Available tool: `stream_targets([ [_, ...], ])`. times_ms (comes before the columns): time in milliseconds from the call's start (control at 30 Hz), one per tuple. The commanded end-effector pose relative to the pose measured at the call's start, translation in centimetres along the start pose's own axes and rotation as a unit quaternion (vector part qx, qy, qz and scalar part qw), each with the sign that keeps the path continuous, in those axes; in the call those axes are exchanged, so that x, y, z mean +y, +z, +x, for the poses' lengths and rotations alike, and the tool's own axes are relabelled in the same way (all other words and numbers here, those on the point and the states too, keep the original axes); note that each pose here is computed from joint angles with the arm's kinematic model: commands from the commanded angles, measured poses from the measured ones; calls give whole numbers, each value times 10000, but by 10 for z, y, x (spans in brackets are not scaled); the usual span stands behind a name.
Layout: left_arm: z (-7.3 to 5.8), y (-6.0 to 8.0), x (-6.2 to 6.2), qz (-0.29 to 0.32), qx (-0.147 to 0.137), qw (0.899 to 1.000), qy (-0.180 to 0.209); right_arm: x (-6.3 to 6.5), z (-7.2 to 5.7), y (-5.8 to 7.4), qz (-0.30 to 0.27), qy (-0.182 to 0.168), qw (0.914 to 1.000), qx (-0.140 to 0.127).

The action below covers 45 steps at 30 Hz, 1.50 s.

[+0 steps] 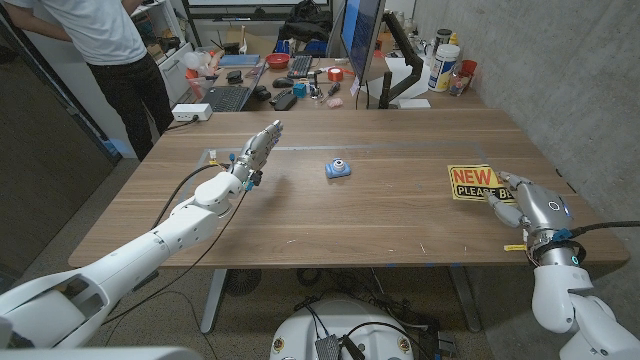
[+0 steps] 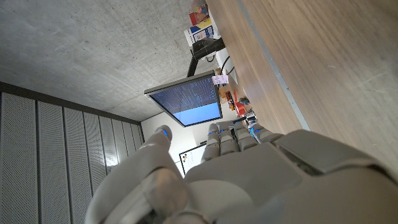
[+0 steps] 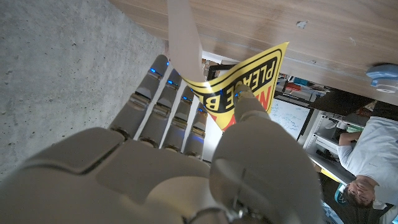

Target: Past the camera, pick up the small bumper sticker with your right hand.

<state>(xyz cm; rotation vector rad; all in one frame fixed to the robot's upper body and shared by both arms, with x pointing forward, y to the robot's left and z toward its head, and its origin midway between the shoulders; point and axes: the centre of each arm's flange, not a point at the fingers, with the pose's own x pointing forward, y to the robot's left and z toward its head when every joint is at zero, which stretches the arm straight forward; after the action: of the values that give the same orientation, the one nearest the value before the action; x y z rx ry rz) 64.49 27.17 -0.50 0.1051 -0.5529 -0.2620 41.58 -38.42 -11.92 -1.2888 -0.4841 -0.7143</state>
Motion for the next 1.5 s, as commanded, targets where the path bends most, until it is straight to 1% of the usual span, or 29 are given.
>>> stream_targets([
  [33, 0, 2, 1, -2, -40, 10000, 4, -14, 0, 2, 5, -168, 9999, -11],
  [300, -2, 2, 2, -5, -48, 10000, -8, -24, 2, 6, 38, -287, 9995, -120],
  [567, -1, 4, 0, 11, -68, 10000, -27, -34, 5, 7, 175, -428, 9988, -168],
  [833, -1, 6, 0, 18, -83, 10000, -40, -40, 9, 10, 235, -488, 9983, -235],
  [1033, 0, 4, 0, 7, -75, 10000, -53, -43, 11, 12, 241, -531, 9979, -286],
  [1500, -2, 3, 1, -4, -60, 9999, -95, -50, 12, 19, 228, -584, 9973, -387],
])
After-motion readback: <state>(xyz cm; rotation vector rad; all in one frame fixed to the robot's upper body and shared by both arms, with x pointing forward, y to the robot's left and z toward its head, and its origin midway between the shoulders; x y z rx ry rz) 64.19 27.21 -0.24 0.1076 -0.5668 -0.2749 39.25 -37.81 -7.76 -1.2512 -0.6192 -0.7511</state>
